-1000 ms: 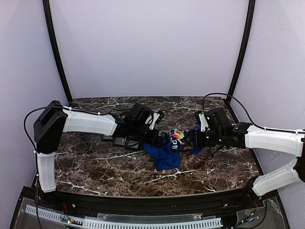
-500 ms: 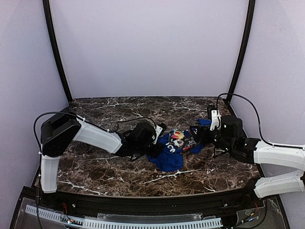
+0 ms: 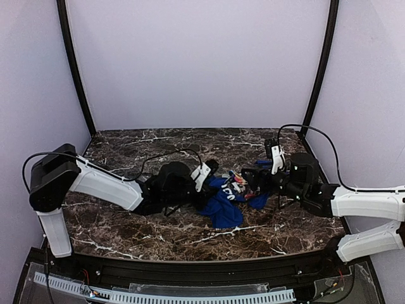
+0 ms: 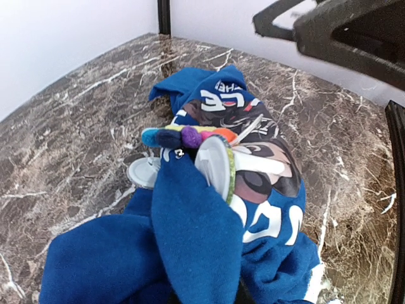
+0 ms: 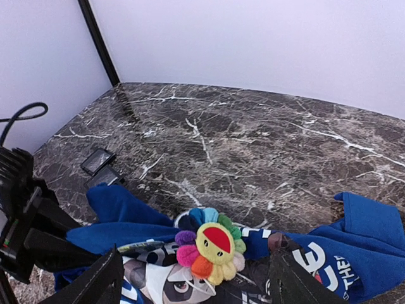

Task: Remove the brooch from the garment
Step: Move the crumpled clothing to the center of the board, then pick up the crumpled clothing from the center of the board.

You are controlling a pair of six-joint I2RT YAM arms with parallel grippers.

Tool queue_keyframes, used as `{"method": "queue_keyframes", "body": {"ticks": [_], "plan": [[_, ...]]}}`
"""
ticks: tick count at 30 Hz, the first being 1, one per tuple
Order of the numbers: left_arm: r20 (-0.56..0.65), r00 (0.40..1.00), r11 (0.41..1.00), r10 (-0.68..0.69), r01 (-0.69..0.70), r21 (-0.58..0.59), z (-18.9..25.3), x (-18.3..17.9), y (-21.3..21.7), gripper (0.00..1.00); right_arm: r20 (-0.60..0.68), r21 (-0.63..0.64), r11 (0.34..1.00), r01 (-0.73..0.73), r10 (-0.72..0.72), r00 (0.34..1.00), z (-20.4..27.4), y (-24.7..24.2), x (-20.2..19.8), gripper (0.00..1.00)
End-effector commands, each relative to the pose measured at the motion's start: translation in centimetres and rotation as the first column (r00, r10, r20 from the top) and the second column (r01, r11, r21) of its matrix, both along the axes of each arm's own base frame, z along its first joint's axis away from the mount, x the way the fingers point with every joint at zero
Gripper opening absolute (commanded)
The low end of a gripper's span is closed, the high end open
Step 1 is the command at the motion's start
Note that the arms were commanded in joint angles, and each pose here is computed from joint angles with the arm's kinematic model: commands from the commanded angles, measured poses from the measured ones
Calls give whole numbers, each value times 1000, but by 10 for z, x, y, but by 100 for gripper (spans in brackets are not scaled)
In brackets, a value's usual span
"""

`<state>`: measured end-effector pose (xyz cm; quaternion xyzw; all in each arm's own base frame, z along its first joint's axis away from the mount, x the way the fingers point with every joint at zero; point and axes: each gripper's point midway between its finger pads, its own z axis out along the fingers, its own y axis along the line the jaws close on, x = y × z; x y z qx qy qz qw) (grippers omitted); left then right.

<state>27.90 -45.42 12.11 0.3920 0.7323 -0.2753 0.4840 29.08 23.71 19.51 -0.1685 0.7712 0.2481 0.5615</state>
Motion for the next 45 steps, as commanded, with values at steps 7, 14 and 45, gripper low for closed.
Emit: {"method": "queue_keyframes", "body": {"ticks": [7,14,45], "plan": [[127,974,977,-187,198,-82,32,-45,16,9,0,-2,992,-130,130,992,-16,22,-29,77],[99,980,977,-171,182,-111,37,-54,31,57,10,-23,996,-86,87,996,-18,15,-25,78],[-137,986,979,96,-68,192,-20,-8,30,57,26,-7,992,-128,129,991,-16,19,-32,84]]}}
